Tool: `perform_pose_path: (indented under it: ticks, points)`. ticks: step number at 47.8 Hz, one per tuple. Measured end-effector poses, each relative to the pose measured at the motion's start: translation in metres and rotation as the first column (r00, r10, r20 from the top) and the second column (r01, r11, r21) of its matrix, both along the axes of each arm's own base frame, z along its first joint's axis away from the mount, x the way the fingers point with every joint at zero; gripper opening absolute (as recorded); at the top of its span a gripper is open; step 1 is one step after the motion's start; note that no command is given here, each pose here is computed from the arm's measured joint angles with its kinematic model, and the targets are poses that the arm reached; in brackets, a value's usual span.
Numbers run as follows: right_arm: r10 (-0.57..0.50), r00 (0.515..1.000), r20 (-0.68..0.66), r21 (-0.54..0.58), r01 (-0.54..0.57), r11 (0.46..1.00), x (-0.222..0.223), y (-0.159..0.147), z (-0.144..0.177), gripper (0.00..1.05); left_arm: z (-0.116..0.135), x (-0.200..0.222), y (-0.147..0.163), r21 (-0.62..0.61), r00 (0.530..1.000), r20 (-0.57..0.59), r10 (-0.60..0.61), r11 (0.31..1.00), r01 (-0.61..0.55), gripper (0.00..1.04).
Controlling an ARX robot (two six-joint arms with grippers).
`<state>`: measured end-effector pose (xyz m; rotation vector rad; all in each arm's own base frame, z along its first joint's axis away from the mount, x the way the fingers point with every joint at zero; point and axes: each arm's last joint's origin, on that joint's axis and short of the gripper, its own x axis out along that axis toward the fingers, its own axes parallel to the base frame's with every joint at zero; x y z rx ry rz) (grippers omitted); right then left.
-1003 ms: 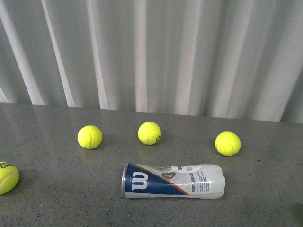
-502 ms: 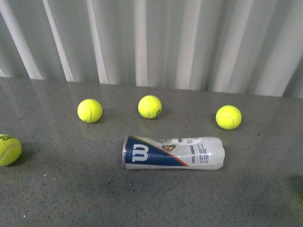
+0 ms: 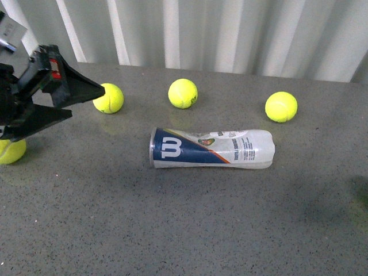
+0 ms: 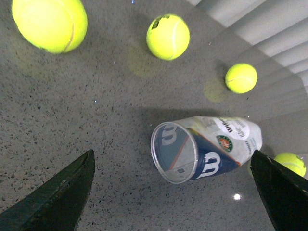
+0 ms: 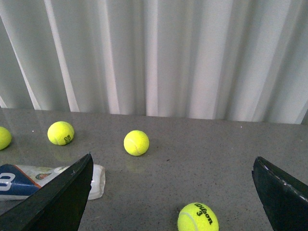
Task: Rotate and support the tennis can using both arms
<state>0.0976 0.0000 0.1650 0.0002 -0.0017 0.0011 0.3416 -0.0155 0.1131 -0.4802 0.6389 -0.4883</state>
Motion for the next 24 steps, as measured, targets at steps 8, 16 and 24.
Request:
perform_pose_path:
  ticks: [8, 16, 24]
  points:
    - [0.000, 1.000, 0.000, 0.000, 0.000, 1.000, 0.000, 0.000, 0.000, 0.98, -0.025, 0.008, -0.013, 0.040, 0.994, -0.079, -0.071, 0.996, 0.075, 0.98]
    - [0.000, 1.000, 0.000, 0.000, 0.000, 1.000, 0.000, 0.000, 0.000, 0.98, -0.036, 0.012, -0.029, -0.005, 0.986, -0.078, -0.144, 0.990, 0.144, 0.98]
    - [0.000, 1.000, 0.000, 0.000, 0.000, 1.000, 0.000, 0.000, 0.000, 0.98, -0.047, 0.018, -0.051, -0.035, 0.974, -0.108, -0.197, 0.980, 0.194, 0.98]
